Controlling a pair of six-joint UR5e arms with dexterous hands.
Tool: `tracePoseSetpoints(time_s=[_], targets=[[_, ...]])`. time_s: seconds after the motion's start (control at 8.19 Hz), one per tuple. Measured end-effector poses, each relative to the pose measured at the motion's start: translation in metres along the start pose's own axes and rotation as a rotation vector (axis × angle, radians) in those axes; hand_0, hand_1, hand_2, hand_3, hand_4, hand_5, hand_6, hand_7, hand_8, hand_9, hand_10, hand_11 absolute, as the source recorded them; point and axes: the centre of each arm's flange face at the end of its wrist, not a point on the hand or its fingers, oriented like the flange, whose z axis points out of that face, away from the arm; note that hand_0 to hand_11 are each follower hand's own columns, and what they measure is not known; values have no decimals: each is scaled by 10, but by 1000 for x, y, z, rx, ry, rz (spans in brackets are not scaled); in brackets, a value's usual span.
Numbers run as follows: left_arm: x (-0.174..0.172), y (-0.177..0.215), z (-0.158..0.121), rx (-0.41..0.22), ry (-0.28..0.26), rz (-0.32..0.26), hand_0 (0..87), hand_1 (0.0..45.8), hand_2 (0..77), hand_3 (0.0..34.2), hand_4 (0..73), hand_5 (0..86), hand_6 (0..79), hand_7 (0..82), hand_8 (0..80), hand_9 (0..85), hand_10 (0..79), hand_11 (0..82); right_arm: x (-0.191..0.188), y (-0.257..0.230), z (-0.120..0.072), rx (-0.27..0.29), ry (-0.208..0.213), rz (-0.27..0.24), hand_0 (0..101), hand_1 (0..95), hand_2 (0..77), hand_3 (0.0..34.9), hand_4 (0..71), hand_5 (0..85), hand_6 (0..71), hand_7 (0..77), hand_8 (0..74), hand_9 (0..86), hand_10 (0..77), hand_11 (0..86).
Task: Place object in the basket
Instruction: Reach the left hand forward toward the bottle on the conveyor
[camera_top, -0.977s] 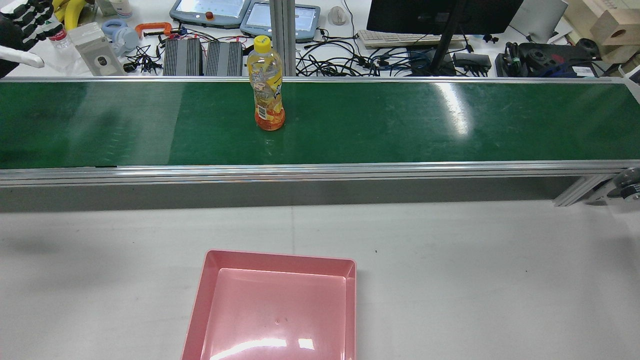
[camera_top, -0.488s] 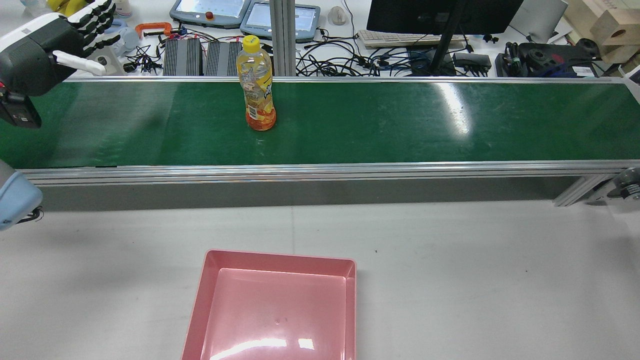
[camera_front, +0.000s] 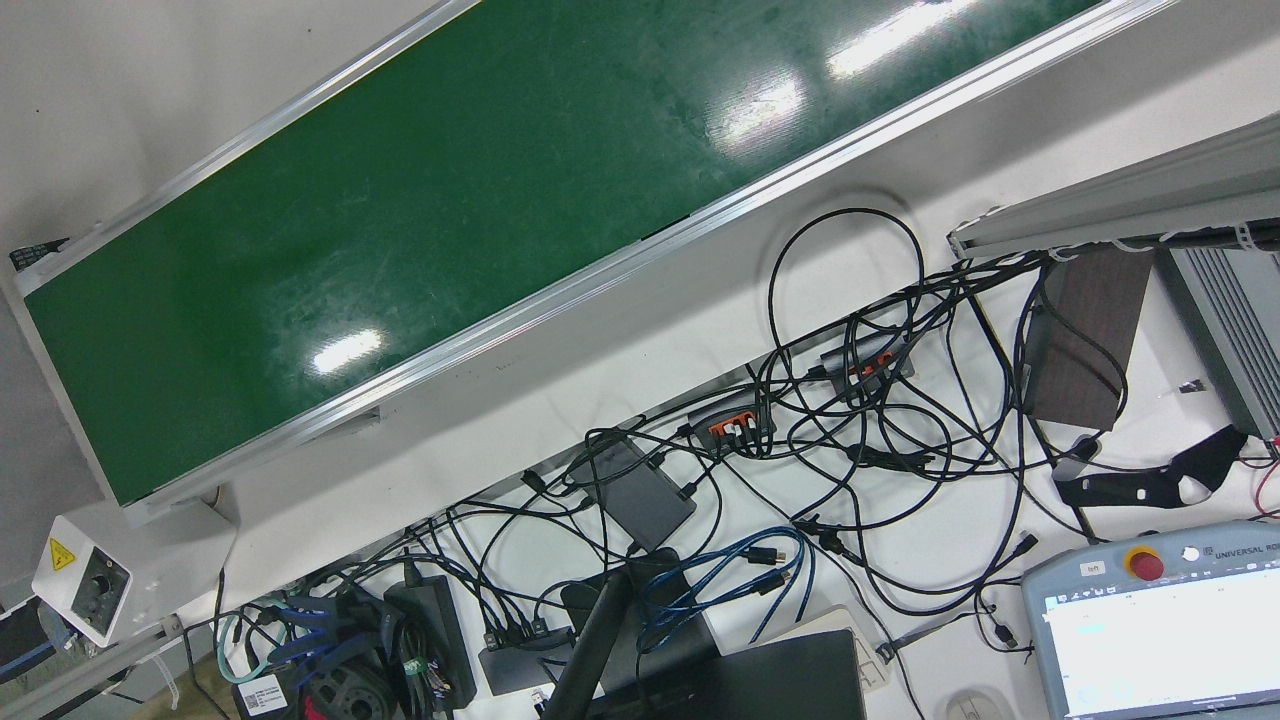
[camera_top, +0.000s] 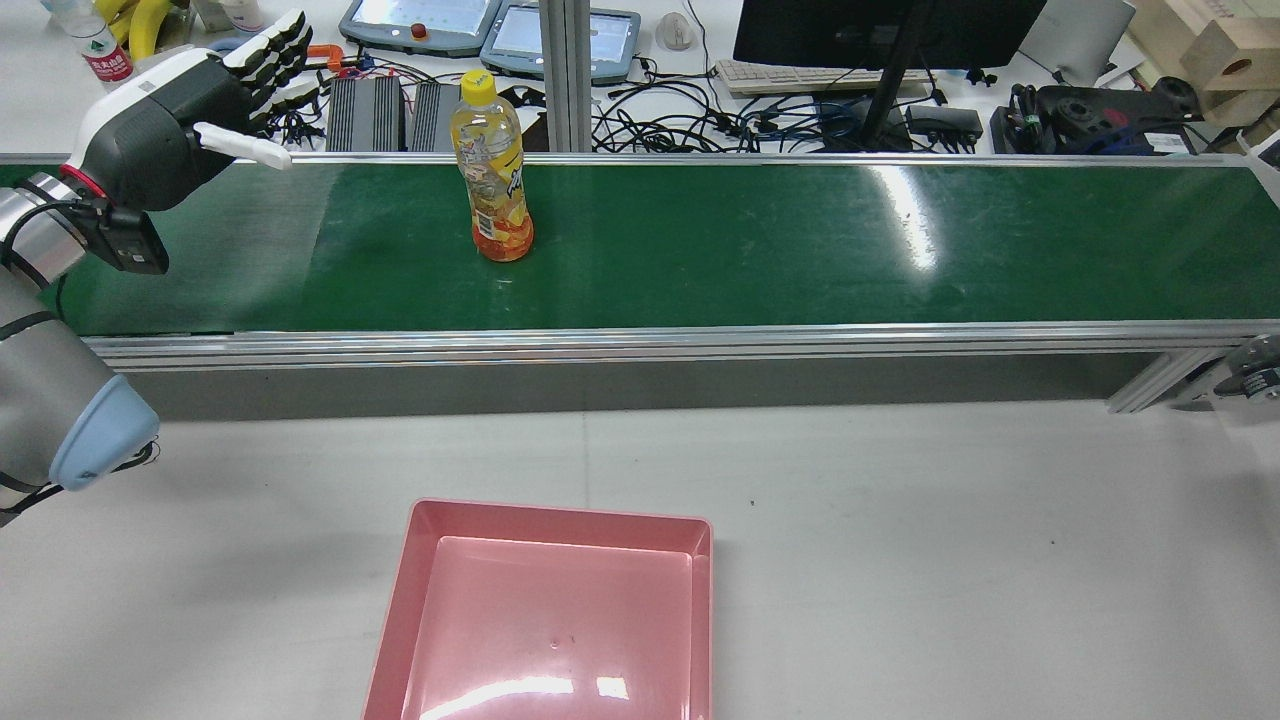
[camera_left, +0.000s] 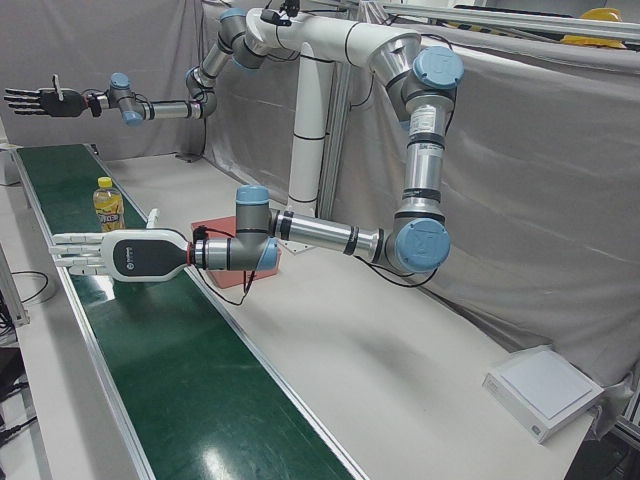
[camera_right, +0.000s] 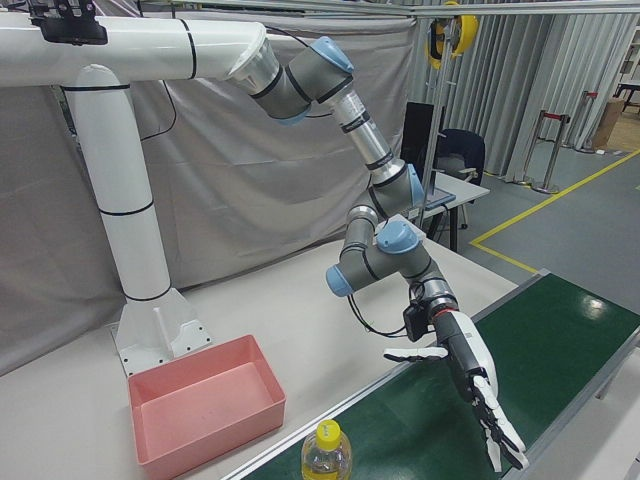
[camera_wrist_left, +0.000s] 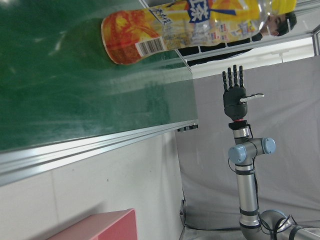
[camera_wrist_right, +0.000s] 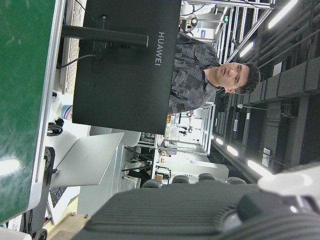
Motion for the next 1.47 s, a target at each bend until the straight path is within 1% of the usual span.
tracePoseSetpoints(time_s=[0.12, 0.24, 0.37, 0.61, 0.85, 1.22, 1.47], targets=[[-1, 7, 5, -15, 13, -4, 488, 98, 0, 0, 11, 11, 5, 5, 0, 5, 60, 104, 0, 0, 0, 0, 0, 0, 2, 0, 5, 2, 0, 0, 0, 5, 0, 0, 0, 0], [-1, 11, 9, -24, 20, 5, 488, 98, 0, 0, 11, 11, 5, 5, 0, 5, 60, 104, 0, 0, 0, 0, 0, 0, 2, 0, 5, 2, 0, 0, 0, 5, 0, 0, 0, 0], [0, 14, 13, -23, 32, 23, 487, 109, 0, 0, 11, 11, 5, 5, 0, 5, 60, 104, 0, 0, 0, 0, 0, 0, 1, 0, 5, 3, 0, 0, 0, 5, 0, 0, 0, 0], [-2, 13, 26, -14, 45, 44, 487, 109, 0, 0, 11, 11, 5, 5, 0, 5, 60, 104, 0, 0, 0, 0, 0, 0, 3, 0, 5, 2, 0, 0, 0, 5, 0, 0, 0, 0], [-19, 12, 35, -19, 30, 40, 484, 109, 0, 0, 11, 11, 5, 5, 0, 5, 60, 104, 0, 0, 0, 0, 0, 0, 2, 0, 5, 2, 0, 0, 0, 5, 0, 0, 0, 0], [-46, 16, 37, -28, 1, 44, 484, 109, 0, 0, 11, 11, 5, 5, 0, 5, 60, 104, 0, 0, 0, 0, 0, 0, 1, 0, 5, 3, 0, 0, 0, 5, 0, 0, 0, 0], [-68, 31, 41, -47, -24, 41, 484, 109, 0, 0, 11, 5, 5, 5, 0, 5, 54, 104, 0, 0, 0, 0, 0, 0, 1, 0, 5, 2, 0, 0, 0, 5, 0, 0, 0, 0]])
